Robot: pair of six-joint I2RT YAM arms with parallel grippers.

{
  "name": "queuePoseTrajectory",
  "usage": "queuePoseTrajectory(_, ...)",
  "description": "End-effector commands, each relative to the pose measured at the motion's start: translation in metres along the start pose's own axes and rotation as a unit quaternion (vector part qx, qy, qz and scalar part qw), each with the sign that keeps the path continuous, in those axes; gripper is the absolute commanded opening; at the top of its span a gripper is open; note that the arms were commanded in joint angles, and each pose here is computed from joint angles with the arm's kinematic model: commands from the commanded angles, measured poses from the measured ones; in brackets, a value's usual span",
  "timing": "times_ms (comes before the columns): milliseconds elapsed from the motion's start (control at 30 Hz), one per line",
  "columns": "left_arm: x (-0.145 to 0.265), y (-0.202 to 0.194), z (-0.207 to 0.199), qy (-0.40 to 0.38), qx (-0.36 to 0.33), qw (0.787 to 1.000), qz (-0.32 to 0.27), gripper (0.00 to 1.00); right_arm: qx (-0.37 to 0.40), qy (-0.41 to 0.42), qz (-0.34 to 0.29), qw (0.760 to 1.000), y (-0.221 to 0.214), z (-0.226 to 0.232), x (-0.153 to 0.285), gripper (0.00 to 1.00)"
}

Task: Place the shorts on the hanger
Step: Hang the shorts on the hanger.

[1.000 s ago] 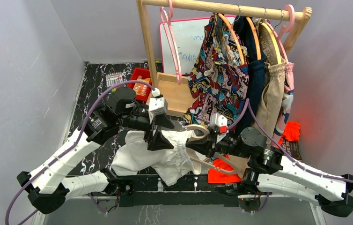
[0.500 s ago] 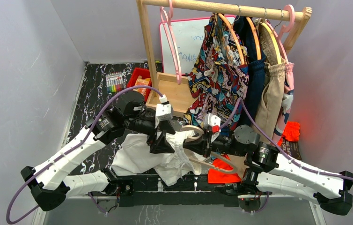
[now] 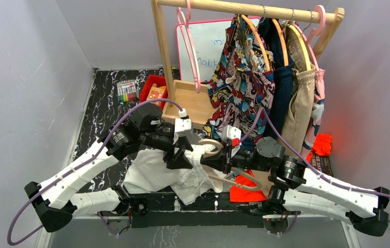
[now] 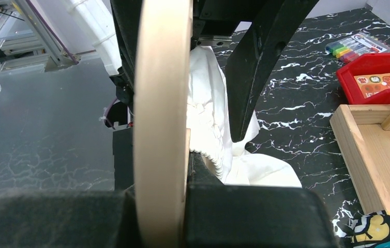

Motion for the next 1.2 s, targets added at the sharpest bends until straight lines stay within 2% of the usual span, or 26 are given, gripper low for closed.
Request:
queuePoseTrajectory(0, 0.001, -0.004, -0.002, 0.000, -0.015, 1.000, 0.002, 0.61, 0.025, 0.011, -0.090, 0.996, 0.059, 0.003, 0.004, 0.00)
queuePoseTrajectory(100, 0.000, -0.006, -0.001, 0.001, -0.017, 1.000, 0.003, 0.55, 0.025, 0.015, -0.091, 0.995, 0.060, 0.004, 0.005, 0.00)
queuePoseTrajectory(267, 0.000, -0.006, -0.003, -0.003, -0.019, 1.000, 0.004, 0.32, 0.024, 0.026, -0.085, 0.996, 0.059, 0.007, 0.003, 0.00)
queuePoseTrajectory(333, 0.001, -0.005, -0.003, -0.003, -0.021, 1.000, 0.001, 0.20, 0.025, 0.026, -0.081, 0.996, 0.058, 0.007, 0.003, 0.00)
queuePoseTrajectory(367, 0.002, -0.004, -0.004, -0.004, -0.024, 1.000, 0.000, 0.08, 0.026, 0.027, -0.078, 0.996, 0.057, 0.008, 0.004, 0.00)
queuePoseTrajectory(400, 0.003, -0.003, -0.004, -0.001, -0.027, 1.000, -0.001, 0.00, 0.027, 0.028, -0.073, 0.997, 0.056, 0.008, 0.004, 0.00)
queuePoseTrajectory(667, 0.009, 0.001, -0.007, 0.008, -0.043, 0.999, -0.015, 0.00, 0.023, 0.017, -0.030, 0.999, 0.048, 0.004, 0.009, 0.00)
queuePoseTrajectory(700, 0.010, 0.002, -0.007, 0.008, -0.045, 0.999, -0.017, 0.00, 0.022, 0.016, -0.026, 0.999, 0.047, 0.004, 0.010, 0.02)
queuePoseTrajectory(867, 0.013, 0.001, -0.007, 0.018, -0.051, 0.998, -0.025, 0.00, 0.017, 0.009, 0.001, 1.000, 0.038, 0.003, 0.014, 0.25)
queuePoseTrajectory(933, 0.014, 0.001, -0.007, 0.020, -0.055, 0.998, -0.030, 0.00, 0.015, 0.008, 0.012, 1.000, 0.034, 0.003, 0.016, 0.30)
queuePoseTrajectory(1167, 0.018, 0.002, -0.008, 0.028, -0.062, 0.997, -0.040, 0.00, 0.014, -0.008, 0.025, 1.000, 0.029, 0.000, 0.024, 0.33)
Point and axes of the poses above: each gripper's point midway between its finger pads, its own x axis back along the fingers, its own z axis along the line the jaws close on, y = z × x, the point moved 2 cm from there along x, back along the fingers, and after that the axes turned 9 degrees about x, right-handed, at the moved point
